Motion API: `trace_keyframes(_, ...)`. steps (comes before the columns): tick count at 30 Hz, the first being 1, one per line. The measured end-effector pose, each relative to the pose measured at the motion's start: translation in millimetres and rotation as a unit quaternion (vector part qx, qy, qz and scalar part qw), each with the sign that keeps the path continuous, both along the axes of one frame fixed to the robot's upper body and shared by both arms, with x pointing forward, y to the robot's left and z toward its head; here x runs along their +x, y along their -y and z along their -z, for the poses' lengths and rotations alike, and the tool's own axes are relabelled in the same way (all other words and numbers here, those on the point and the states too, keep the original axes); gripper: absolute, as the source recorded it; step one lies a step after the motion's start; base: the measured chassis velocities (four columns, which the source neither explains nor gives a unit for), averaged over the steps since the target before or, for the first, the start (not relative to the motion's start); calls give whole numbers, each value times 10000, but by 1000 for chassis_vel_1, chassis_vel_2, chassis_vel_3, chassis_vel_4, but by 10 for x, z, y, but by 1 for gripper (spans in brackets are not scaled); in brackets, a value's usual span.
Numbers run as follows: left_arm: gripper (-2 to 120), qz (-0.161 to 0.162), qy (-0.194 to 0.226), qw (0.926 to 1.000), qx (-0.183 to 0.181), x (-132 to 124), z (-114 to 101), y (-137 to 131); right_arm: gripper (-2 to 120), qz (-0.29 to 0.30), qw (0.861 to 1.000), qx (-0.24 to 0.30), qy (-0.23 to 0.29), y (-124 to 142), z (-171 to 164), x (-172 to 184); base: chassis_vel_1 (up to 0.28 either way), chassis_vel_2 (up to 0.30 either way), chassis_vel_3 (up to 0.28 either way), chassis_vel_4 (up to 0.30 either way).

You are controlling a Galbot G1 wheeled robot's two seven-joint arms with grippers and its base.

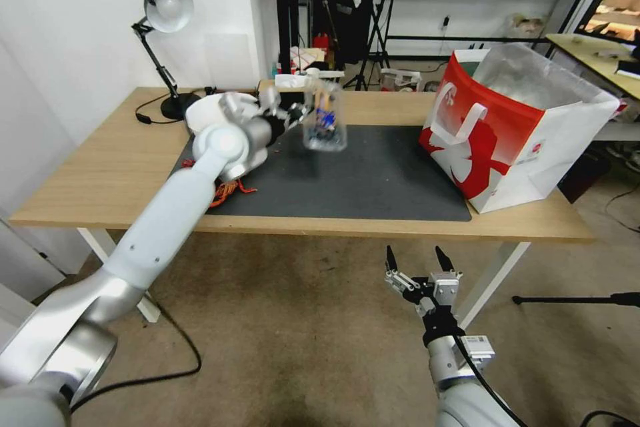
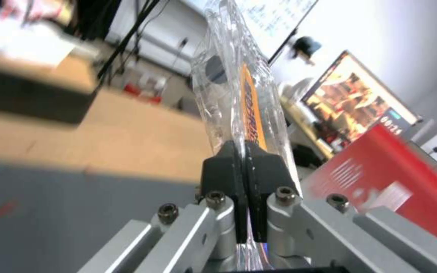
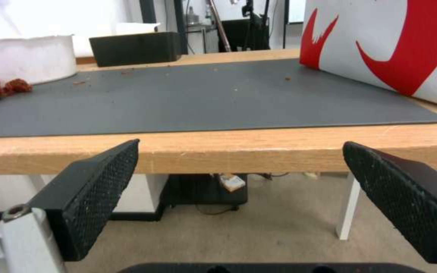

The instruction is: Close the takeout container lid, then place the container into the takeout bag.

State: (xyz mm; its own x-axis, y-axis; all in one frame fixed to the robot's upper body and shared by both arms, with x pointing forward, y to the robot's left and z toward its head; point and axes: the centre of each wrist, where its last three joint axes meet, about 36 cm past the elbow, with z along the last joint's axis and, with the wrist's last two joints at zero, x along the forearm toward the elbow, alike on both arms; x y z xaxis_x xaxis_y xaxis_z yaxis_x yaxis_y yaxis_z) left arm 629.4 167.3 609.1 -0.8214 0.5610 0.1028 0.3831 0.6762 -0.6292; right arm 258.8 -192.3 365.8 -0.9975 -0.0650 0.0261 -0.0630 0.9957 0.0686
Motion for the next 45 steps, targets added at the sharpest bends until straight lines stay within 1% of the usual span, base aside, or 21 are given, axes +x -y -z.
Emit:
trace_keyframes(3, 0, 6, 486, 9988, 26, 91, -206, 209, 100, -6, 10000, -16, -13, -11, 14, -17, 0, 0, 0, 0)
trace_keyframes(4, 0, 6, 486, 9988, 26, 91, -206, 209, 100, -6, 10000, -16, -13, -11, 14, -17, 0, 0, 0, 0)
trace_keyframes(8, 0, 82, 984, 9951, 44, 151, -388, 464, 100, -9, 10000, -49, -34, -7, 28, -47, 0, 0, 0, 0)
trace_keyframes(9, 0, 82, 984, 9951, 44, 151, -388, 464, 100, -9, 10000, -49, -34, -7, 28, -47, 0, 0, 0, 0)
trace_keyframes(12, 0, 204, 1560, 9875, 103, 206, -514, 774, 100, 7, 10000, -58, -36, -1, 33, -57, 0, 0, 0, 0)
trace_keyframes(13, 0, 204, 1560, 9875, 103, 206, -514, 774, 100, 7, 10000, -58, -36, -1, 33, -57, 0, 0, 0, 0)
trace_keyframes(15, 0, 255, 1849, 9824, 118, 230, -597, 992, 100, 18, 10000, -54, -43, -5, 35, -65, 0, 0, 0, 0)
trace_keyframes(16, 0, 255, 1849, 9824, 118, 230, -597, 992, 100, 18, 10000, -54, -43, -5, 35, -65, 0, 0, 0, 0)
trace_keyframes(20, 0, 367, 2245, 9735, 226, 254, -732, 1427, 100, 38, 10000, -59, -53, -5, 42, -82, 0, 0, 0, 0)
trace_keyframes(21, 0, 367, 2245, 9735, 226, 254, -732, 1427, 100, 38, 10000, -59, -53, -5, 42, -82, 0, 0, 0, 0)
trace_keyframes(24, 0, 408, 2523, 9663, 298, 250, -826, 1759, 100, 44, 10000, -61, -52, 2, 45, -90, 0, 0, 0, 0)
trace_keyframes(26, 0, 422, 2582, 9647, 298, 242, -857, 1847, 100, 47, 10000, -61, -53, 3, 46, -91, 0, 0, 0, 0)
trace_keyframes(28, 0, 408, 2862, 9566, 372, 220, -928, 2120, 100, 50, 10000, -65, -56, 5, 48, -96, 0, 0, 0, 0)
trace_keyframes(29, 0, 408, 2862, 9566, 372, 220, -928, 2120, 100, 50, 10000, -65, -56, 5, 48, -96, 0, 0, 0, 0)
trace_keyframes(31, 0, 340, 3079, 9494, 513, 257, -953, 2237, 100, 53, 10000, -61, -53, 1, 50, -96, 0, 0, 0, 0)
trace_keyframes(33, 0, 159, 3231, 9438, 673, 356, -945, 2232, 100, 55, 10000, -60, -52, -8, 54, -96, 0, 0, 0, 0)
trace_keyframes(34, 0, 159, 3231, 9438, 673, 356, -945, 2232, 100, 55, 10000, -60, -52, -8, 54, -96, 0, 0, 0, 0)
trace_keyframes(35, 0, 21, 3325, 9399, 772, 419, -926, 2219, 100, 56, 10000, -56, -51, -15, 55, -98, 0, 0, 0, 0)
trace_keyframes(37, 0, -69, 3410, 9353, 945, 487, -861, 2211, 100, 58, 10000, -55, -59, -24, 58, -108, 0, 0, 0, 0)
trace_keyframes(42, 0, 63, 3485, 9311, 1076, 468, -734, 2264, 100, 75, 9999, -61, -71, -17, 66, -119, 0, 0, 0, 0)
trace_keyframes(45, 0, 307, 3467, 9311, 1088, 385, -570, 2344, 100, 99, 9999, -69, -90, -7, 85, -126, 0, 0, 0, 0)
